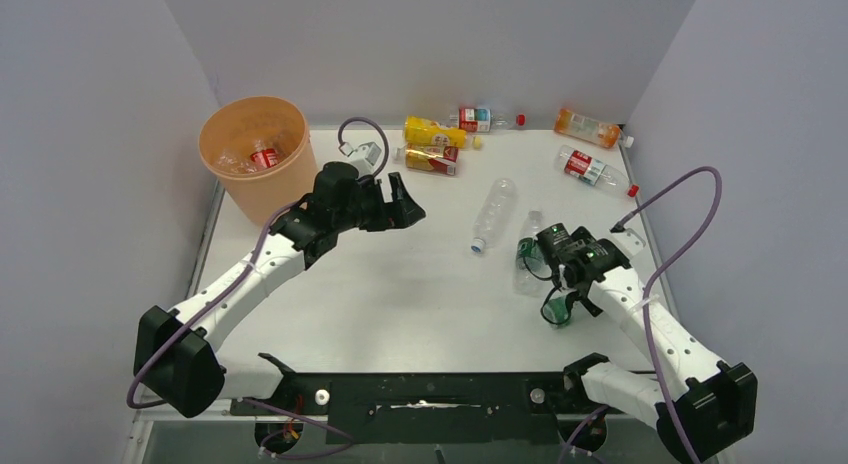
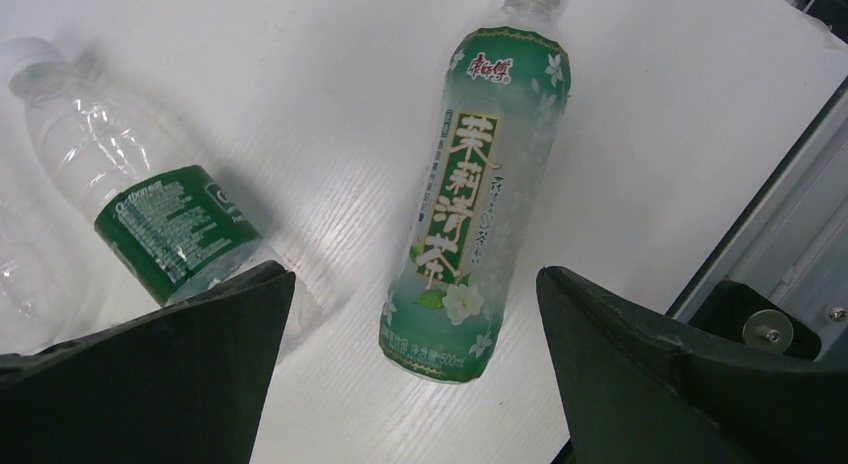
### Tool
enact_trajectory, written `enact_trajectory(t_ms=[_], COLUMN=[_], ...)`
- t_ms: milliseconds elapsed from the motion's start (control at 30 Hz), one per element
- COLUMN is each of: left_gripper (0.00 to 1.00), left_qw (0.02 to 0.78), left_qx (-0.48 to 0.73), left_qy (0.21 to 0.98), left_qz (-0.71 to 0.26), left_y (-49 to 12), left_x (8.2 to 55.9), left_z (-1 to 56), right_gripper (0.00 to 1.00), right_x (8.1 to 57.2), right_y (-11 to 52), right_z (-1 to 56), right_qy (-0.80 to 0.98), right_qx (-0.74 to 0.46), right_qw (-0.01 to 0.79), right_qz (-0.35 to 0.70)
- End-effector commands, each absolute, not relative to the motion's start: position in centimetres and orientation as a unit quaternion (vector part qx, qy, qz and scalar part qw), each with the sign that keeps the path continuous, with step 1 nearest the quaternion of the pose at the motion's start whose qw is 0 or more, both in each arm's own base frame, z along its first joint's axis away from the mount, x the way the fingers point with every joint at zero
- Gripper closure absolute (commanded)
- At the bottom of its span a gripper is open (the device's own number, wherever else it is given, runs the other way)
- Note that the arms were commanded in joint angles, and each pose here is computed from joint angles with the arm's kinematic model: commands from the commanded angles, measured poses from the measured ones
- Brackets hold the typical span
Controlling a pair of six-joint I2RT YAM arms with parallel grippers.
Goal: Put the plastic bottles in the bin
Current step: Pick up the plastic bottle at the center of the board.
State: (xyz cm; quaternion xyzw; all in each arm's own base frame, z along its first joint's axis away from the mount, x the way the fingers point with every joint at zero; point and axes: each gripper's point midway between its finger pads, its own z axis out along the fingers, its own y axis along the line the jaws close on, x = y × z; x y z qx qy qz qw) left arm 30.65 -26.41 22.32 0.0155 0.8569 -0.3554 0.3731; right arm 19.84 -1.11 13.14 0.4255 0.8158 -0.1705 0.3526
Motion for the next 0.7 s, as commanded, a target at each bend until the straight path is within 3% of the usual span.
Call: enact_trajectory(t_ms=[0,667], left_gripper=[0.14,0.14], left_qw=[0.409,0.381], left_qx=[0.044,0.058], left_qy=[0.824,0.836], left_qz=[-0.390,-0.390], left_y=[-27.9,-28.6], left_x=[31.5,31.3], left_z=[25.6,22.9], right_gripper=[0.02,0.06], right_x=[20.3,18.3], right_y=[-2.0,0.3], right_z=[13.3,4.9], right_qy=[0.791,0.830], right_qx=[0.475,0.488], right_qw=[0.352,0.252], right_qz=[-0.155,-0.098])
